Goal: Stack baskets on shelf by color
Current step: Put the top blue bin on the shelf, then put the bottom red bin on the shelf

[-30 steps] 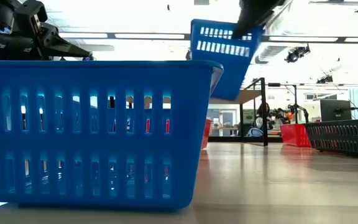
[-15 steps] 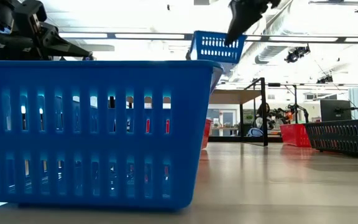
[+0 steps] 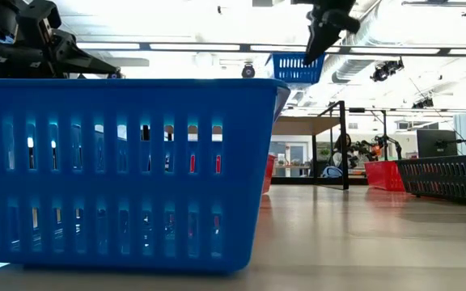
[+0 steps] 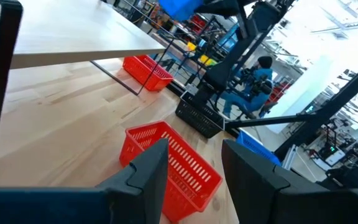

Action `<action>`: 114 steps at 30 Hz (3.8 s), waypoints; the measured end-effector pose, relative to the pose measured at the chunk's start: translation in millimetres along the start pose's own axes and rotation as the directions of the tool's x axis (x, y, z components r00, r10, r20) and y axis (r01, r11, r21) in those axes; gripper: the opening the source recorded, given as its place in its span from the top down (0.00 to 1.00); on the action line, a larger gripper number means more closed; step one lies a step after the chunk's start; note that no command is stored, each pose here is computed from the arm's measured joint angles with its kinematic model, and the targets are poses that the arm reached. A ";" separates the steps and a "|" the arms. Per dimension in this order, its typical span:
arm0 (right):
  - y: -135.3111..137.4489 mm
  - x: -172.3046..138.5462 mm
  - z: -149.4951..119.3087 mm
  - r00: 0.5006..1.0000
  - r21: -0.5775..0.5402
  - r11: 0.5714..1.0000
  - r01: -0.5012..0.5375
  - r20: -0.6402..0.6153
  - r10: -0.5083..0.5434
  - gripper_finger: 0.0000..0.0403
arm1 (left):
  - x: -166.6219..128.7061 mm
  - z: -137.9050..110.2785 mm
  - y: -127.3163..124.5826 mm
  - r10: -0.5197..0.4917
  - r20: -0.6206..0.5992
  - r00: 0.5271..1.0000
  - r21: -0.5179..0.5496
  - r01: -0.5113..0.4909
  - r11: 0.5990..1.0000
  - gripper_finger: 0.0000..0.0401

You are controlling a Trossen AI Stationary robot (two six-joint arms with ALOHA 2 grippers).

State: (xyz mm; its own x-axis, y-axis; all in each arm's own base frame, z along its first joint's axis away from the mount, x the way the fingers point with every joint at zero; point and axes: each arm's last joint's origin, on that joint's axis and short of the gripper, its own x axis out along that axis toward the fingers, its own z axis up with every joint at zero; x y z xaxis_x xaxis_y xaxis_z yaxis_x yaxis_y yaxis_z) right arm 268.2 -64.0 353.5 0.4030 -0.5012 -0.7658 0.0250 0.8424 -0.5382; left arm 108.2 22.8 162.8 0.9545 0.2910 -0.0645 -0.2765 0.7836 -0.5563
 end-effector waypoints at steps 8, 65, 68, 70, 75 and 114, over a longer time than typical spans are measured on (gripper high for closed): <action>-22.3 19.5 -10.3 0.995 0.063 0.993 -0.097 -0.004 0.097 1.00 | 0.0 0.5 0.5 0.020 0.014 1.000 0.000 -0.020 1.000 0.65; -12.3 34.6 -13.4 0.978 0.140 0.981 -0.135 -0.139 0.155 0.83 | -0.1 2.6 -0.9 0.006 0.036 0.999 -0.007 -0.005 1.000 0.65; -7.1 31.6 -11.4 0.981 0.143 0.987 -0.071 -0.171 0.096 0.83 | -0.1 4.1 -2.0 -0.005 0.050 0.999 -0.040 0.007 0.999 0.65; -3.7 29.7 -9.4 0.982 0.140 0.989 -0.045 -0.175 0.070 0.83 | -0.2 4.7 -2.5 -0.011 0.053 0.999 -0.057 0.014 0.998 0.65; 4.0 25.5 -5.1 0.984 0.106 0.994 -0.004 -0.179 0.023 0.83 | -0.3 5.5 -4.4 -0.046 0.030 0.998 -0.102 0.048 0.994 0.65; 32.8 10.1 6.1 0.989 0.379 0.924 0.048 -0.147 0.009 0.83 | 5.3 102.4 -138.4 -0.473 -0.611 0.635 -0.317 0.352 0.881 0.65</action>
State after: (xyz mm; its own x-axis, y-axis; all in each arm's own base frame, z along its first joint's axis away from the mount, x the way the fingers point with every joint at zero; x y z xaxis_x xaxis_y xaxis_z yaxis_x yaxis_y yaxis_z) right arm 278.6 -40.1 330.3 0.2639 -0.5170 -0.8143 0.3888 0.8296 -0.4007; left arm 140.1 -28.0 324.3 0.8049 -0.5214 -0.2834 0.1275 0.6183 -0.7755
